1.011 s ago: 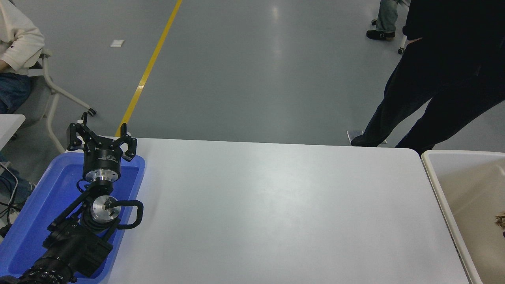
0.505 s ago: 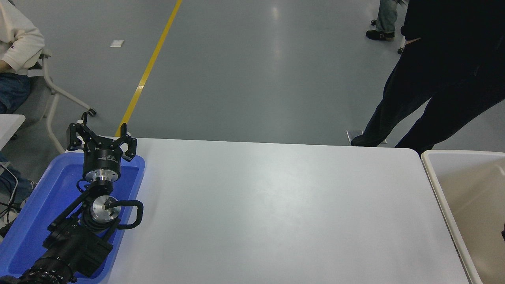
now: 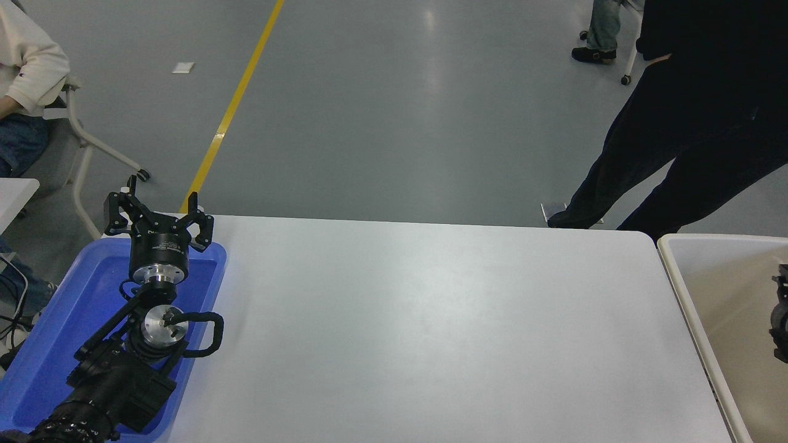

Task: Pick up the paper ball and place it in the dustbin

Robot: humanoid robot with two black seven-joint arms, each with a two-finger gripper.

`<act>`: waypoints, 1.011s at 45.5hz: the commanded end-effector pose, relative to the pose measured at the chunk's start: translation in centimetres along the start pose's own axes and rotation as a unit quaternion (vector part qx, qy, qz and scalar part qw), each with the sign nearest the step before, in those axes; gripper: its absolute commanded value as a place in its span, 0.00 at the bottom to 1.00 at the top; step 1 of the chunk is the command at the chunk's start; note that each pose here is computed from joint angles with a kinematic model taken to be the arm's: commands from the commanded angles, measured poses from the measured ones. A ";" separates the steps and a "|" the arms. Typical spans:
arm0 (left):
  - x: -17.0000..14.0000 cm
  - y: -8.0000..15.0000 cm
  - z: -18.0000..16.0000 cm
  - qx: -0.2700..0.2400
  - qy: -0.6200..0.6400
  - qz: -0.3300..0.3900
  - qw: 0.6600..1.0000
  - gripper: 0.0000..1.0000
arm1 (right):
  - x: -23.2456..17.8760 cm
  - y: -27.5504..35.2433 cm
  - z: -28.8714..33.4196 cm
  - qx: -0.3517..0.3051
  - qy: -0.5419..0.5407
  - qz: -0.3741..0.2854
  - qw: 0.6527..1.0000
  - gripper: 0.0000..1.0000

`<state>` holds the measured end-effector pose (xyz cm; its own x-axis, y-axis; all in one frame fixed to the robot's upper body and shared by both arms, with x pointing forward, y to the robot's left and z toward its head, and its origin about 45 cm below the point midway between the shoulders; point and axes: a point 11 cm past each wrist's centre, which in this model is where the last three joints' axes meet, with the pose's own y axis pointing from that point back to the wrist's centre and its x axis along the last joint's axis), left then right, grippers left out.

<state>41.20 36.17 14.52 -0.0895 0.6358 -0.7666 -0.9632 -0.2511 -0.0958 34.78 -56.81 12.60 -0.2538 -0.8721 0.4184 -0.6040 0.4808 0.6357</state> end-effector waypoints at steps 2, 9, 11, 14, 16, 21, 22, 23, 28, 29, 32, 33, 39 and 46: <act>0.0 0.0 0.0 0.000 0.000 0.000 1.000 0.99 | -1.7 1.6 -5.9 0.049 0.080 -0.051 0.994 1.00; 0.0 0.0 0.0 0.000 0.000 0.000 1.000 0.99 | -3.9 3.8 -8.1 0.082 0.138 -0.104 0.982 1.00; 0.0 0.0 0.0 0.000 0.000 0.000 1.000 0.99 | -4.9 4.7 -8.2 0.092 0.159 -0.120 0.976 1.00; 0.0 0.0 0.0 0.000 0.000 0.000 1.000 0.99 | -6.2 6.0 -8.2 0.105 0.184 -0.137 0.968 1.00; 0.0 0.0 0.0 0.000 0.000 0.000 1.000 0.99 | -7.0 6.9 -8.4 0.115 0.204 -0.151 0.960 1.00; 0.0 0.0 0.0 0.000 0.000 0.000 1.000 0.99 | -8.5 9.0 -8.3 0.135 0.250 -0.181 0.942 1.00; 0.0 0.0 0.0 0.000 0.000 0.000 1.000 0.99 | -8.9 9.4 -8.3 0.139 0.259 -0.188 0.937 1.00; 0.0 0.0 0.0 0.000 0.000 0.000 1.000 0.99 | -9.1 9.7 -8.4 0.143 0.266 -0.191 0.934 1.00; -0.1 0.0 0.0 0.000 0.001 -0.001 1.000 0.99 | -9.8 10.9 -9.7 0.160 0.285 -0.199 0.924 1.00; 0.0 0.0 0.0 0.000 0.000 0.000 1.000 0.99 | -9.9 11.1 -9.9 0.162 0.289 -0.199 0.922 1.00; 0.0 0.0 0.0 0.000 0.000 0.000 1.000 0.99 | -10.0 11.3 -10.6 0.167 0.297 -0.198 0.919 1.00; 0.0 0.0 0.0 0.000 0.000 0.000 1.000 0.99 | -10.2 11.5 -11.0 0.172 0.295 -0.200 0.918 1.00; 0.0 0.0 0.0 0.000 0.000 0.000 1.000 0.99 | -11.6 12.4 -13.4 0.195 0.273 -0.209 0.918 1.00; 0.0 0.0 0.0 0.000 0.000 0.000 1.000 0.99 | -14.2 13.2 -14.8 0.198 0.218 -0.244 0.924 1.00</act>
<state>41.23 36.15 14.56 -0.0884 0.6358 -0.7668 -0.9632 -0.2507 -0.0967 40.19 -40.36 23.29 0.3944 -0.7706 0.5006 -0.8053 -0.0275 0.5922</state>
